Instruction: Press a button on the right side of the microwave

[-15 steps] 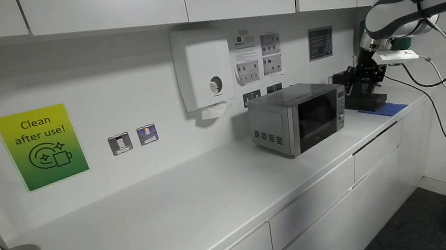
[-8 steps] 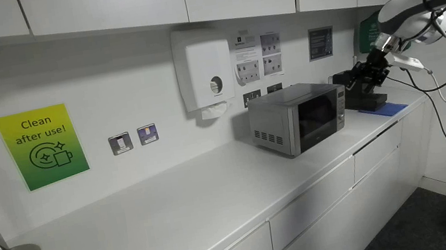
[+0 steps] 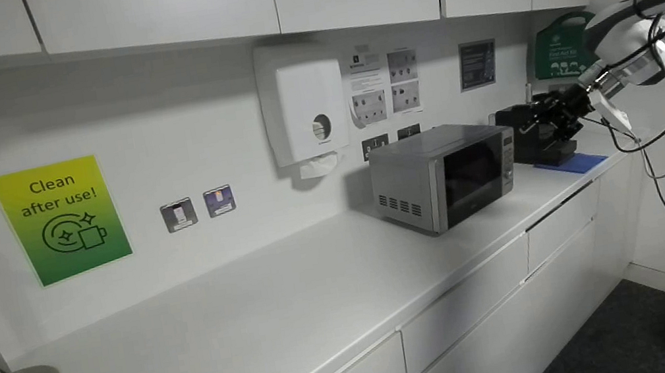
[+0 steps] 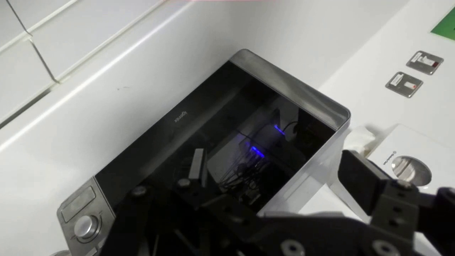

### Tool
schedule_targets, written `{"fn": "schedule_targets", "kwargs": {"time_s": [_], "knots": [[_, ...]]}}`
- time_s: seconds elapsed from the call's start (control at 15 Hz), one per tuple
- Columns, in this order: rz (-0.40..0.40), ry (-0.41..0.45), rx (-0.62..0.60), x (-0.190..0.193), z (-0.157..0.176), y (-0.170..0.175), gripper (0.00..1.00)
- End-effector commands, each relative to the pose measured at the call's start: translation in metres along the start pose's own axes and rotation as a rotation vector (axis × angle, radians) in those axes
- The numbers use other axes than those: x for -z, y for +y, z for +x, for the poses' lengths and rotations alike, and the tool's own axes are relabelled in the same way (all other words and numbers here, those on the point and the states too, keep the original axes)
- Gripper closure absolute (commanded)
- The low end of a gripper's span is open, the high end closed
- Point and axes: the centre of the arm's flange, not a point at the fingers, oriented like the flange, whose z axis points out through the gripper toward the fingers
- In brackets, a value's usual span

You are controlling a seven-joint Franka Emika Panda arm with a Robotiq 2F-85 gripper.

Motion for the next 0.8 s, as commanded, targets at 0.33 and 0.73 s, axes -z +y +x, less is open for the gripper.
{"fn": "schedule_targets", "kwargs": {"time_s": [0.33, 0.73], "knots": [[0.005, -0.028, -0.004, -0.0058, -0.0005, 0.0025, 0.0], [0.005, -0.028, -0.003, -0.0056, -0.0003, 0.0024, 0.0]]}}
